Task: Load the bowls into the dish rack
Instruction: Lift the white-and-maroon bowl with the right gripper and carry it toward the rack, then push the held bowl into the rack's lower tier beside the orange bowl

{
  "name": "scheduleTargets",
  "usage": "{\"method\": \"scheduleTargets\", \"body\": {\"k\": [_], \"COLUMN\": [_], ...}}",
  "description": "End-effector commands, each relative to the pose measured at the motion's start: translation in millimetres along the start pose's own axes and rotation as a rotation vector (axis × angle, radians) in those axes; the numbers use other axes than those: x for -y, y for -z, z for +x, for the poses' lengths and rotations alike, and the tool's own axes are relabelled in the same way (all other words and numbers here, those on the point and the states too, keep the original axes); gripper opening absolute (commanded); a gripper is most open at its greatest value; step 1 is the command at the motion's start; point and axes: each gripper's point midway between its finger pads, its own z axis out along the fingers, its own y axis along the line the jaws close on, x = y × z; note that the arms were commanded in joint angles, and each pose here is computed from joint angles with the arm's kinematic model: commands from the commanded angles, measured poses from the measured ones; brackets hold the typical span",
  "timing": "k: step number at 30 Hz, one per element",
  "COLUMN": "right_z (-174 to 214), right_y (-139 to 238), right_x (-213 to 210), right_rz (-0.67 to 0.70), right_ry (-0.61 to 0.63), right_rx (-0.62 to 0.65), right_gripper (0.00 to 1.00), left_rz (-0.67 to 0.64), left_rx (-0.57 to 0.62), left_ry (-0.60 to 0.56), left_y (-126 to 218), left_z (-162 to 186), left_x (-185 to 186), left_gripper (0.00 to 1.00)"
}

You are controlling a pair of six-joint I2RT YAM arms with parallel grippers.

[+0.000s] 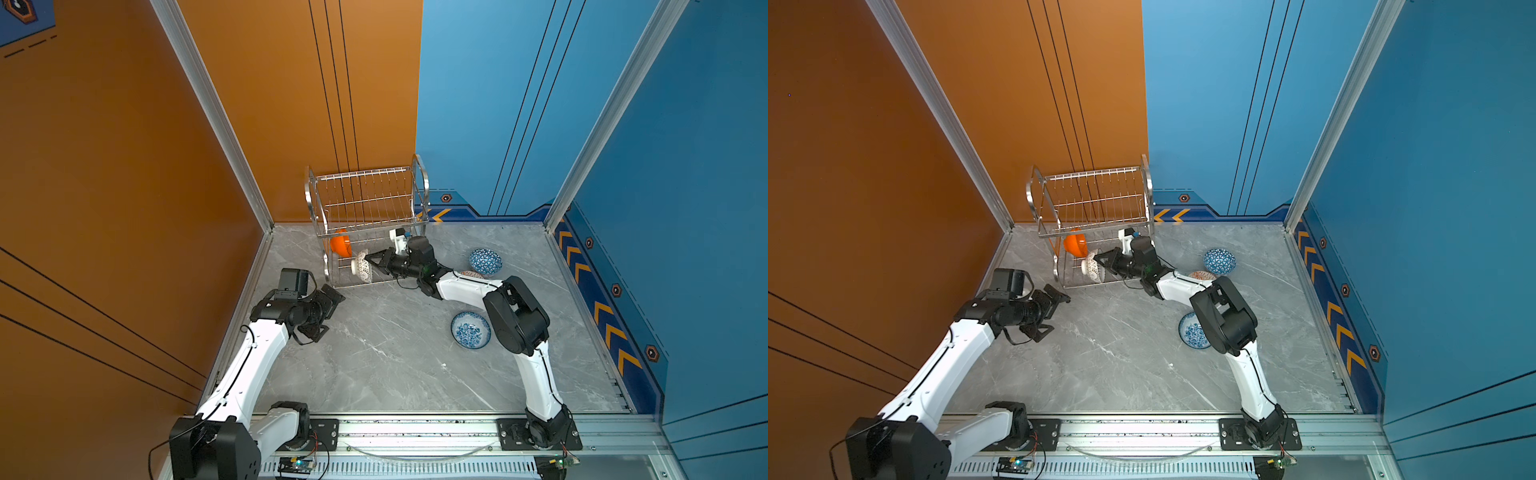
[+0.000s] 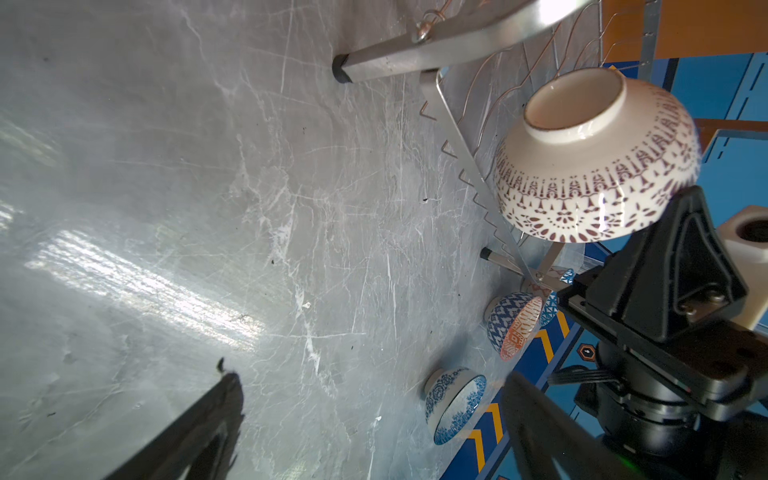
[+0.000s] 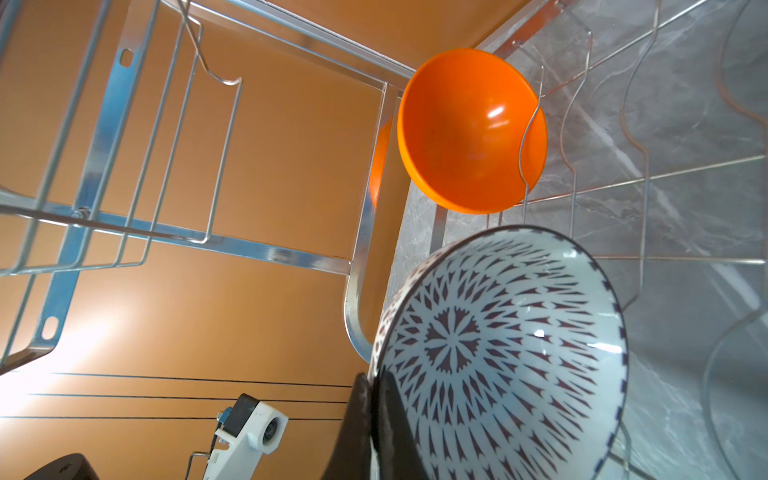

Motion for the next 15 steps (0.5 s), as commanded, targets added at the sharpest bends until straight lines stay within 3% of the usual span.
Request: {"method": "scheduleTargets", "body": {"k": [1, 15], "right_z": [-24, -48], "right_y": [0, -24], "right_x": [-42, -36], "right_rz": [-0.127, -0.151], "right_ry": [0.031, 0.003], "right_rx": [0.067, 0.096], "right_gripper": [0.00, 0.00], "left_rz": [-0.002, -0.002], "left_rx": [-0.013, -0.030], "left_ry": [-0.014, -0.020], "left_y": [7, 10], "left_z": [2, 3], "left_x": [1, -2], "left_gripper": [0.98, 0.98]}}
